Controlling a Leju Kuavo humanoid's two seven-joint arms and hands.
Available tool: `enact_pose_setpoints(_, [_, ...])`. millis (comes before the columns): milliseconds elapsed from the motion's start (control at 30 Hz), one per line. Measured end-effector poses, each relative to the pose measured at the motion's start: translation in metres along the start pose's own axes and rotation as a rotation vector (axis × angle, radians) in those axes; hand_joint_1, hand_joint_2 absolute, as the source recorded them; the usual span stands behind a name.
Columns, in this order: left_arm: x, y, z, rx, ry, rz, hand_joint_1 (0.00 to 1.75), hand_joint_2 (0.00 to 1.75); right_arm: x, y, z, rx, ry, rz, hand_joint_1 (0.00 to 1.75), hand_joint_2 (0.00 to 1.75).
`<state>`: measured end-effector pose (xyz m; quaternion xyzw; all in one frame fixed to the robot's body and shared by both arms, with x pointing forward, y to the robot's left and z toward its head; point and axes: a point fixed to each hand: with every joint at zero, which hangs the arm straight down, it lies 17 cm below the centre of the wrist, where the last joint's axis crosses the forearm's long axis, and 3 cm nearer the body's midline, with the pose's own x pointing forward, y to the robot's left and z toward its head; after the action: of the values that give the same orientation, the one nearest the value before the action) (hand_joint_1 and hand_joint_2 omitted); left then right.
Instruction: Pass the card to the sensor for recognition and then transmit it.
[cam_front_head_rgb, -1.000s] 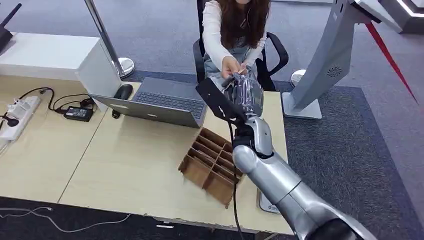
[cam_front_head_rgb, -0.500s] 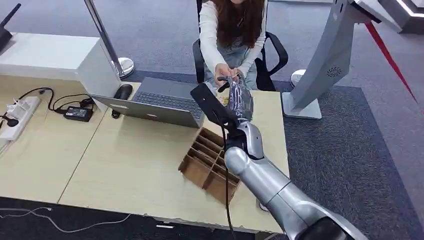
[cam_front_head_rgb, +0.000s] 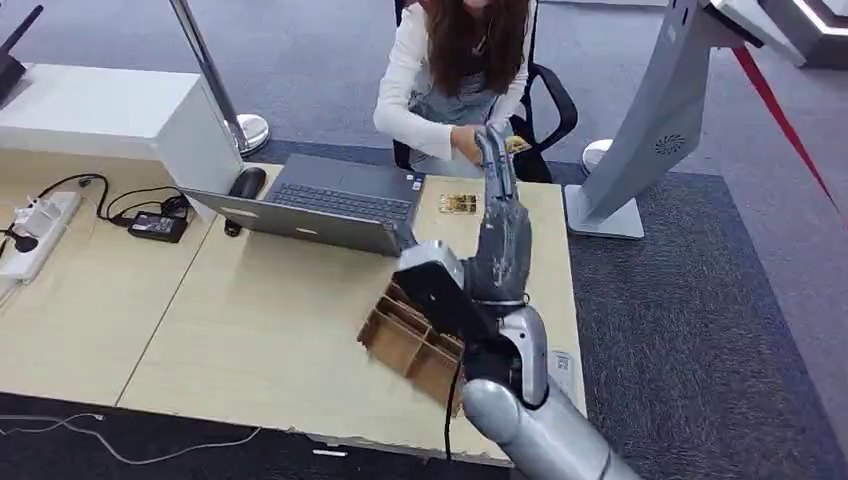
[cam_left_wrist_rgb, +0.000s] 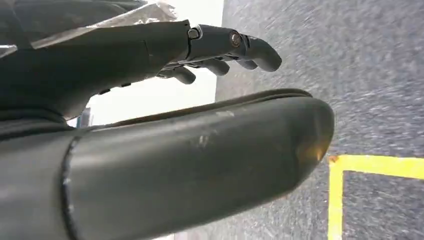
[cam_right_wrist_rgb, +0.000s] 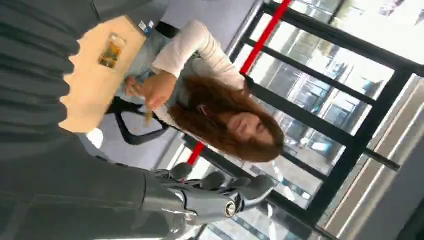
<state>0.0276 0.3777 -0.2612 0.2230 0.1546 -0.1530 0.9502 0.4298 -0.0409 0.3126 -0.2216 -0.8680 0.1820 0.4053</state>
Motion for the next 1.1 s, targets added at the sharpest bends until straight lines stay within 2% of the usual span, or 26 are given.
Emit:
enact_pose_setpoints(167, [-0.006, -0.006, 0.002, -0.009, 0.035, 0.009, 0.0, 0.0, -0.022, -0.03, 0.065, -0.04, 0.084, -0.199, 0.0, 1.75])
enact_pose_setpoints(333, [-0.003, -0.012, 0.006, -0.017, 0.039, 0.006, 0.0, 0.0, -0.036, -0.05, 0.099, -0.083, 0.133, -0.254, 0.0, 1.75])
enact_pose_setpoints(667, [0.006, -0.023, 0.012, -0.031, 0.023, 0.062, 0.0, 0.0, -0.052, -0.055, 0.123, -0.092, 0.209, -0.257, 0.0, 1.75])
enact_pose_setpoints(900, [0.005, -0.033, 0.016, -0.072, 0.033, 0.029, 0.0, 0.0, -0.049, -0.057, 0.126, -0.087, 0.182, -0.18, 0.0, 1.75])
enact_pose_setpoints(1100, [0.005, -0.041, 0.019, -0.115, 0.045, 0.021, 0.0, 0.0, -0.073, -0.052, 0.135, -0.058, 0.3, -0.143, 0.0, 1.75])
